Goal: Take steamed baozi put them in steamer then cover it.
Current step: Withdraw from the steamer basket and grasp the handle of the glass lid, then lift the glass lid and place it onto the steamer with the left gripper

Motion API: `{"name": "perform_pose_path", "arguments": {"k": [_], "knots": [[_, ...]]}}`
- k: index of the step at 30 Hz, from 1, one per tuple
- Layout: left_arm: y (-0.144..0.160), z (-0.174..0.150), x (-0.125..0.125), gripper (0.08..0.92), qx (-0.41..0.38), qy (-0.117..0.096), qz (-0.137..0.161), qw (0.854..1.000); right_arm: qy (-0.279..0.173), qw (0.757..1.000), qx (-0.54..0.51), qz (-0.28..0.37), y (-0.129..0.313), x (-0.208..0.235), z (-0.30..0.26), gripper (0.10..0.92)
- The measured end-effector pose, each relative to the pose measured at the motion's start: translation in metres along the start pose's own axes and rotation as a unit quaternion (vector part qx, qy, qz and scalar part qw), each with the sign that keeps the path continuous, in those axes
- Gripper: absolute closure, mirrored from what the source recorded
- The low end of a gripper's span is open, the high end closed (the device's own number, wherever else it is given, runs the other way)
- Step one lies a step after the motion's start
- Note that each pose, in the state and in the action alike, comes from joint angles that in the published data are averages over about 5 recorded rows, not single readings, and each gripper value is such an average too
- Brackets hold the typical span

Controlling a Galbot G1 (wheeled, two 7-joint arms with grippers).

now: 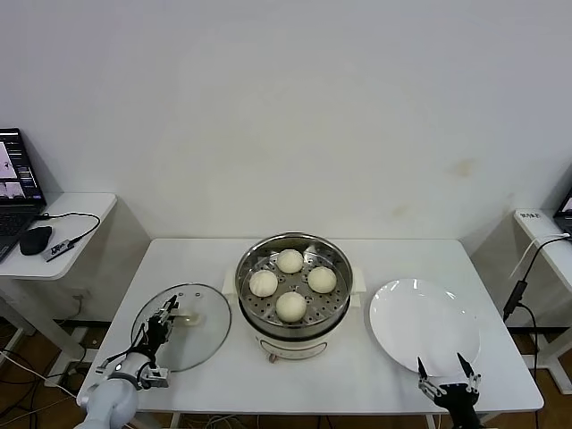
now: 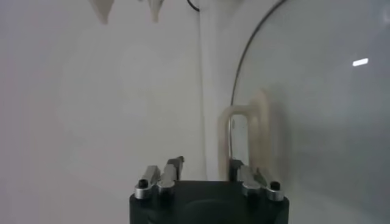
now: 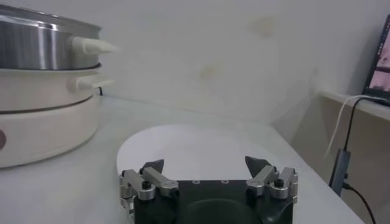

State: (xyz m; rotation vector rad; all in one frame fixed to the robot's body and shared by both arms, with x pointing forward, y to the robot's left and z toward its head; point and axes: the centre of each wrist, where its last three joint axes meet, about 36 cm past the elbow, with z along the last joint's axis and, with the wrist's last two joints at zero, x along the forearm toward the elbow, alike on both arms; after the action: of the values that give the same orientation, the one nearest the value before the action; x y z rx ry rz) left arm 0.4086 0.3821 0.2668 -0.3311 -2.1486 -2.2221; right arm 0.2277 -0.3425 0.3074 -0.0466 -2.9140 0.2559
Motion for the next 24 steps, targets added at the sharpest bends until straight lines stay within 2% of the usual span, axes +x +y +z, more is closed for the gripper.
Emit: {"name": "perform_pose_path", "arguments": {"k": [5,8,15,24], "knots": [[0.000,0.002,0.002,0.813,0.005,-0.002,-0.011,1.000,-0.001,1.000,0.001,-0.001,-0.001,0.000,0.000,0.200],[0.002,0.003,0.005,0.851,0.007,-0.001,-0.022,1.000,-0.001,1.000,0.002,-0.002,-0.001,0.000,-0.001,0.200],[0.017,0.009,0.016,0.852,0.004,0.015,-0.050,0.999,-0.003,1.000,0.004,-0.004,0.001,0.000,-0.003,0.200],[0.062,0.017,0.041,0.852,-0.011,0.064,-0.072,0.995,-0.005,1.000,0.009,-0.010,0.004,-0.001,-0.005,0.200]]}}
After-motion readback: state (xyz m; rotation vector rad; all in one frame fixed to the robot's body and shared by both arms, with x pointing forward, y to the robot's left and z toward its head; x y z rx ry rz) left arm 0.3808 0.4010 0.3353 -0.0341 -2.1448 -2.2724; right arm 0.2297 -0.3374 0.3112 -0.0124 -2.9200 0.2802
